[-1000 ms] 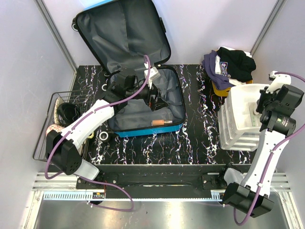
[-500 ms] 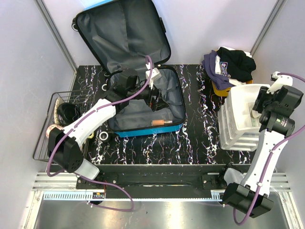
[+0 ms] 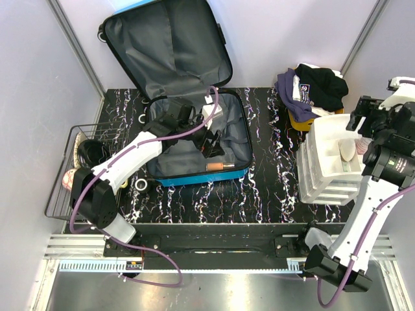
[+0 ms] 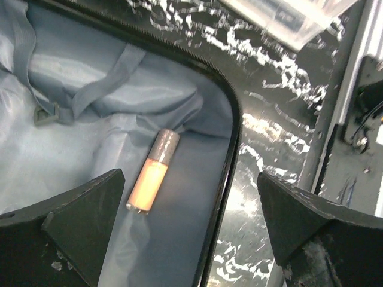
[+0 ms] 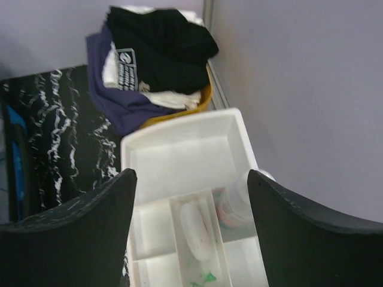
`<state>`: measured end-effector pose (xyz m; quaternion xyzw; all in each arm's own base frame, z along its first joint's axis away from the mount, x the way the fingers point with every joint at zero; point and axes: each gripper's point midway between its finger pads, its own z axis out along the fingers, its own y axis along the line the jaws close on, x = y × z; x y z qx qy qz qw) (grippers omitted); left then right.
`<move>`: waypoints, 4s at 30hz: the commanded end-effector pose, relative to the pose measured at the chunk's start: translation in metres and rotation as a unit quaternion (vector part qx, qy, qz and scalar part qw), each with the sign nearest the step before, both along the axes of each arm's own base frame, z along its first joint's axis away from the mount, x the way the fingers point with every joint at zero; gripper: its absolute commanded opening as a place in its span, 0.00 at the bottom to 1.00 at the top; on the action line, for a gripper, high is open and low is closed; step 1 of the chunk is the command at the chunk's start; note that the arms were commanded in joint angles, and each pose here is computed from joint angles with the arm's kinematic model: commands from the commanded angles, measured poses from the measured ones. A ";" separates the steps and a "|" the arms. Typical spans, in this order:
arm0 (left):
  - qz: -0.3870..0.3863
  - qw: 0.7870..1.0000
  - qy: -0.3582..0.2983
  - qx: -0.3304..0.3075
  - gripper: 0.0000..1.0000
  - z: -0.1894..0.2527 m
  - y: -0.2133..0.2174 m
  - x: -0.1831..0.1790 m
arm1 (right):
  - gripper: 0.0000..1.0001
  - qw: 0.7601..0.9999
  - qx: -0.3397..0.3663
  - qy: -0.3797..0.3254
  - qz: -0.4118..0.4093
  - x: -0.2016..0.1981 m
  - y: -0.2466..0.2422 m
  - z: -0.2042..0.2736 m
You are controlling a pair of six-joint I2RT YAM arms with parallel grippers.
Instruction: Open, take out, and arrange the luggage
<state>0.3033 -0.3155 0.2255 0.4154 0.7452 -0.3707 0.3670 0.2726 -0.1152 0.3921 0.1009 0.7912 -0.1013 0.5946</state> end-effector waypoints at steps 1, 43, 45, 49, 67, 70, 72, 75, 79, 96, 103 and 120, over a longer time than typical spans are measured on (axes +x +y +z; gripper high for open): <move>-0.042 0.995 -0.046 0.077 0.99 -0.023 0.015 0.004 | 0.83 0.997 0.009 -0.043 0.061 0.006 0.023 0.038; -0.083 0.959 0.016 0.272 0.52 -0.105 0.098 0.045 | 0.88 0.881 0.130 0.144 0.431 0.134 0.204 -0.118; -0.089 0.947 0.031 0.308 0.59 -0.112 0.119 0.026 | 0.88 0.871 0.131 0.153 0.449 0.133 0.218 -0.126; -0.097 0.925 0.064 0.363 0.66 -0.144 0.154 0.000 | 0.87 0.848 0.150 0.175 0.478 0.136 0.243 -0.145; -0.030 0.932 0.045 0.357 0.19 -0.174 0.137 0.054 | 0.79 0.796 0.144 0.286 0.513 0.141 0.294 -0.243; -0.014 0.948 0.022 0.316 0.10 -0.150 0.121 0.065 | 0.74 0.790 0.143 0.305 0.512 0.138 0.297 -0.260; 0.001 0.955 0.009 0.297 0.06 -0.137 0.116 0.074 | 0.68 0.788 0.143 0.312 0.511 0.137 0.298 -0.266; -0.006 0.974 0.013 0.225 0.09 -0.110 0.094 0.072 | 0.62 0.782 0.147 0.323 0.512 0.135 0.299 -0.273; -0.103 0.981 0.001 0.167 0.42 -0.098 0.041 0.043 | 0.45 0.771 0.161 0.337 0.515 0.129 0.302 -0.279; -0.150 0.959 -0.008 0.241 0.70 -0.214 -0.039 0.017 | 0.00 0.749 0.220 0.381 0.495 0.118 0.309 -0.281; -0.011 0.957 -0.056 0.286 0.42 -0.202 -0.011 0.080 | 0.00 0.736 0.181 0.407 0.509 0.101 0.296 -0.296; 0.055 0.976 -0.113 0.178 0.00 -0.074 0.015 0.131 | 0.00 0.729 0.141 0.410 0.531 0.082 0.285 -0.301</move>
